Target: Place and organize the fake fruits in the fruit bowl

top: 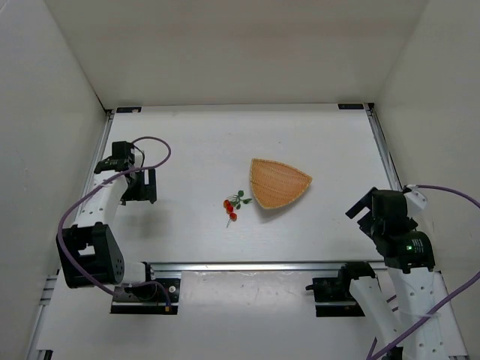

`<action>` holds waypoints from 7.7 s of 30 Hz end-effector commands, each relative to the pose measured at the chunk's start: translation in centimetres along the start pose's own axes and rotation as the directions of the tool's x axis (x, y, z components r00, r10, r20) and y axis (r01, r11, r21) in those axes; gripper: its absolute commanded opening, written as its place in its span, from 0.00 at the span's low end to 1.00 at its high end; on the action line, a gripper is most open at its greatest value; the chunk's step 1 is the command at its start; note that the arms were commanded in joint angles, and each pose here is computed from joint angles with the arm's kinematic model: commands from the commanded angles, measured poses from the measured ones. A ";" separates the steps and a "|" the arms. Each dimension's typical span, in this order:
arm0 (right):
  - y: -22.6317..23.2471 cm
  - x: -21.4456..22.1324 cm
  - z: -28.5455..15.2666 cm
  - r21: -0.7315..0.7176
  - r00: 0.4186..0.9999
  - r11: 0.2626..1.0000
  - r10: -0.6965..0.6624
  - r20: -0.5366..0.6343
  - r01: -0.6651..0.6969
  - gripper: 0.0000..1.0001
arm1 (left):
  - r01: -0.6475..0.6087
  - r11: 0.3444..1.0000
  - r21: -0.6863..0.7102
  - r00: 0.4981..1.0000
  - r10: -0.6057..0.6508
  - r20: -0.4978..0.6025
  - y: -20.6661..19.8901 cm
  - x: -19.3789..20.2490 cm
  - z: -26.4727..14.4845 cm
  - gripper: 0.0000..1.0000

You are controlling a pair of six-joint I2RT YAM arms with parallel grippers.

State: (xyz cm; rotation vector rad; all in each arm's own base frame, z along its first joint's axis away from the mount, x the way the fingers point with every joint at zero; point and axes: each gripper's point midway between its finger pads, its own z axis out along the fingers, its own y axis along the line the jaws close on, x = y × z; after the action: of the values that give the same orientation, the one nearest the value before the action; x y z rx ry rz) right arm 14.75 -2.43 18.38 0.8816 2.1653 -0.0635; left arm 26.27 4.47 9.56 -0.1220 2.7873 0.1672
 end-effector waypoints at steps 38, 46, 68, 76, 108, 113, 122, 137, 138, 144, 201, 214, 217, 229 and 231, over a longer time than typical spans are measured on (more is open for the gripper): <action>32.6 29.3 2.1 -0.562 0.534 0.614 -0.780 -0.325 0.554 0.61 | -0.007 1.000 0.002 1.000 0.007 0.030 -0.1 -0.4 -0.2 1.00; 31.8 29.6 3.1 -0.537 0.519 0.620 -0.781 -0.348 0.573 0.59 | -0.007 1.000 -0.007 1.000 0.007 0.030 0.1 -0.4 -0.2 1.00; 30.2 29.2 3.6 -0.508 0.461 0.542 -0.839 -0.288 0.669 0.00 | -0.007 1.000 -0.007 1.000 0.007 0.030 0.1 -0.4 -0.2 1.00; 31.2 28.8 0.9 -0.569 0.477 0.525 -0.843 -0.246 0.633 0.00 | -0.007 1.000 -0.007 1.000 0.007 0.030 0.1 -0.7 -0.2 1.00; 29.1 11.5 7.8 -0.303 0.727 0.762 -0.642 -0.244 0.572 0.69 | -0.008 1.000 -0.007 1.000 0.008 0.021 0.0 -0.3 0.0 1.00; 32.1 11.1 4.9 -0.420 0.710 0.689 -0.691 -0.136 0.590 0.83 | -0.008 1.000 -0.007 1.000 0.008 0.021 0.0 -0.3 0.0 1.00; 36.1 22.0 1.8 -0.614 0.440 0.389 -0.895 -0.075 0.687 0.91 | -0.009 1.000 -0.006 1.000 0.009 0.012 0.0 -0.2 0.2 1.00; 35.9 28.3 5.1 -0.574 0.454 0.504 -0.857 -0.243 0.645 0.62 | -0.225 0.894 0.387 0.941 0.097 0.323 -7.1 -3.7 -8.5 1.00; 36.1 28.3 5.1 -0.577 0.459 0.505 -0.856 -0.238 0.642 0.60 | -0.235 0.889 0.392 0.933 0.094 0.346 -7.2 -4.0 -9.2 1.00; 35.5 30.0 5.2 -0.594 0.438 0.525 -0.847 -0.299 0.609 0.51 | -0.333 0.765 0.552 0.924 0.149 0.351 -10.2 -2.9 -12.1 1.00; 21.9 -2.0 2.2 -0.324 0.934 0.902 -0.337 -0.121 0.284 1.00 | -0.824 0.523 0.219 0.567 0.759 0.321 -17.9 3.2 -7.0 1.00; 4.0 -1.2 3.1 -0.057 0.981 0.998 -0.016 -0.191 0.005 1.00 | -0.549 0.802 -0.234 0.820 0.571 0.032 -7.8 1.2 1.1 1.00; 2.4 0.4 3.3 -0.034 0.979 0.999 -0.004 -0.203 -0.003 1.00 | -0.482 0.843 -0.240 0.857 0.510 0.070 -6.9 0.2 0.6 1.00; 2.1 1.6 3.0 -0.060 0.976 0.998 -0.015 -0.218 0.002 1.00 | -0.396 0.896 -0.200 0.901 0.421 0.103 -5.9 -0.5 0.3 1.00; 2.2 1.7 2.9 -0.071 0.974 0.997 -0.025 -0.223 0.009 1.00 | -0.392 0.898 -0.200 0.901 0.418 0.112 -5.9 -0.6 0.1 1.00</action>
State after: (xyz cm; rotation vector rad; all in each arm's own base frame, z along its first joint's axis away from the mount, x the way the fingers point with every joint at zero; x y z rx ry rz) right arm 16.99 -0.98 15.05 0.9077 2.3771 0.0815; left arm 26.23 -0.83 7.22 0.4872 2.6774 0.5439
